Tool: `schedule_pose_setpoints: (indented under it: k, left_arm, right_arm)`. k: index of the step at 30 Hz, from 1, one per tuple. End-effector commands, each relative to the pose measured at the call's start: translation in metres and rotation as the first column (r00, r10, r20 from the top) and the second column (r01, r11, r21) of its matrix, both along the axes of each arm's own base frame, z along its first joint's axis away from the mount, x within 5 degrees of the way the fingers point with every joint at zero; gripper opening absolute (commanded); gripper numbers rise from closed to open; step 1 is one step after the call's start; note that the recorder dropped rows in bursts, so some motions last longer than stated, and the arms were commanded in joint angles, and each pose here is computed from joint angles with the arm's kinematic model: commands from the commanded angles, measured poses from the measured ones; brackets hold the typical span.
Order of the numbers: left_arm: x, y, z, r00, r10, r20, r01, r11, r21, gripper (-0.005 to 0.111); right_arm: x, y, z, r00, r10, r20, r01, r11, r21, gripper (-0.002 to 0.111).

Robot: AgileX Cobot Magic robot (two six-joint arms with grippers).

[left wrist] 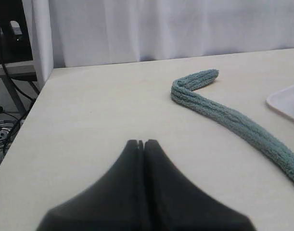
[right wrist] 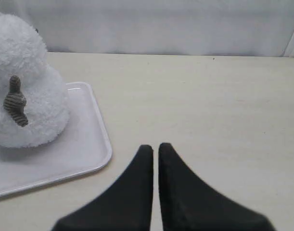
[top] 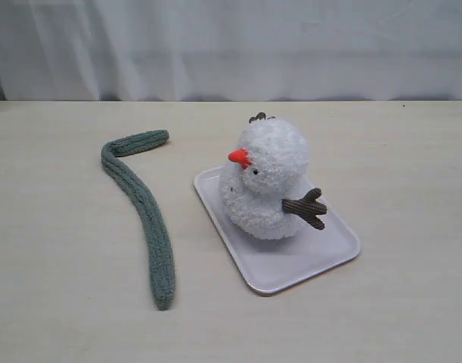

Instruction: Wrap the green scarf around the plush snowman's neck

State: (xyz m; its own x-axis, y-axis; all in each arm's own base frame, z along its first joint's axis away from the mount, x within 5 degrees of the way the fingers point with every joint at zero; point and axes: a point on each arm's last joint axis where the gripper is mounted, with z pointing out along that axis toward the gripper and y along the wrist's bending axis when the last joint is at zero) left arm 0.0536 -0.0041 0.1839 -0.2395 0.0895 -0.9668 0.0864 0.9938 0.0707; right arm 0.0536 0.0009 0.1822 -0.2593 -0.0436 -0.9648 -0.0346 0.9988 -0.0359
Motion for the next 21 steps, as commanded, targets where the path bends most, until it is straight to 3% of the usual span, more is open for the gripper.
schedule_pose_setpoints:
  k: [1, 15, 18, 19, 21]
  left_arm:
    - [0.0, 0.0, 0.0, 1.0, 0.0, 0.01, 0.0, 1.0, -0.014, 0.0]
    - [0.001, 0.0, 0.001, 1.0, -0.002, 0.027, 0.002, 1.0, 0.015, 0.0]
    - [0.002, 0.001, 0.013, 0.987, -0.004, 0.158, -0.004, 0.999, 0.054, 0.0]
    - [0.003, 0.0, 0.023, 0.964, 0.007, 0.265, -0.003, 1.0, -0.014, 0.0]
    - [0.002, 0.002, 0.034, 0.927, 0.049, 0.372, 0.002, 0.991, -0.137, 0.0]
  right_arm:
    - [0.0, 0.0, 0.0, 1.0, -0.002, 0.006, 0.002, 1.0, -0.002, 0.004]
    - [0.0, 0.0, 0.0, 1.0, -0.002, 0.006, 0.002, 1.0, -0.002, 0.004]
    - [0.0, 0.0, 0.0, 1.0, -0.002, 0.006, 0.002, 1.0, -0.002, 0.004]
    - [0.0, 0.0, 0.0, 1.0, -0.002, 0.006, 0.002, 1.0, -0.002, 0.004]
    - [0.0, 0.0, 0.0, 1.0, -0.002, 0.006, 0.002, 1.0, -0.002, 0.004]
